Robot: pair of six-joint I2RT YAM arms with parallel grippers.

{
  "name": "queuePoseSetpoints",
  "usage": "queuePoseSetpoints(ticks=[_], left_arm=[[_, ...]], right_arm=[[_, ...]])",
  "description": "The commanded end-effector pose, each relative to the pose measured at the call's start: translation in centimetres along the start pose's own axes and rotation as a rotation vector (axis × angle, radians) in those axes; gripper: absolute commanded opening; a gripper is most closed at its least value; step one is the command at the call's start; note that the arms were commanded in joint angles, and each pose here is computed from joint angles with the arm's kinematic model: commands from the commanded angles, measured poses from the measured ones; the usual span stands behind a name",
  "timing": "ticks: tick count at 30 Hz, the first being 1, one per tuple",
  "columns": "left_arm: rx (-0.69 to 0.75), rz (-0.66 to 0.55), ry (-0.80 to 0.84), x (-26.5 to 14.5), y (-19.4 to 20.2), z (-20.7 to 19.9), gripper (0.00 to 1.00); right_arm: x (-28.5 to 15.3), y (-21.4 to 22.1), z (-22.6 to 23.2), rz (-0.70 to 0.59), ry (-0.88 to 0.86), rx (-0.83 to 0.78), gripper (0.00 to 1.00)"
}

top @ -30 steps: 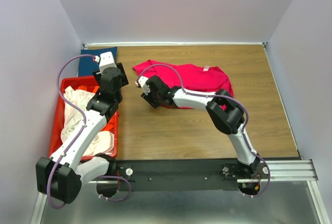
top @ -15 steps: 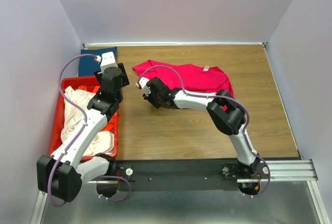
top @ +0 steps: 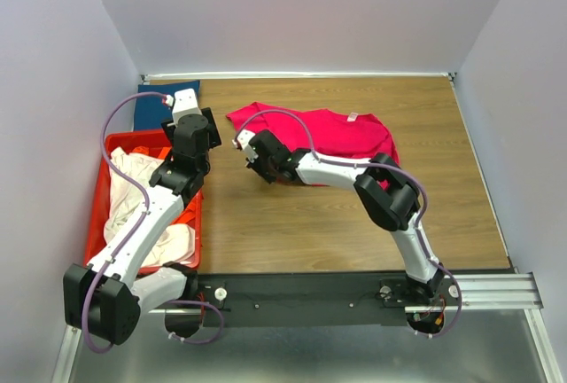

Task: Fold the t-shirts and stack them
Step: Flatten the tshirt out

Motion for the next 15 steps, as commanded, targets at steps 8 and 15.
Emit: queuePoseSetpoints(ticks=[8, 15], left_arm=[[0.000, -0.002, 0.003, 0.4, 0.2, 0.0, 0.73], [0.017, 0.018, 0.031, 0.8, 0.7, -0.6, 0.73]], right_arm=[[-7.8, -7.0, -19.5, -0.208, 0.517, 0.190, 0.01], [-15.6, -2.4, -36.7, -0.310, 0.883, 0.501, 0.01]])
Point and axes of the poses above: each gripper's point midway between its finger pads, its own x axis out along the fingers, its own z axis along the line the jaws close on, y = z × x, the point moved 5 cm from there along -x, back along the fingers, and after that the axes turned 6 degrees about x, right-handed, at the moved point
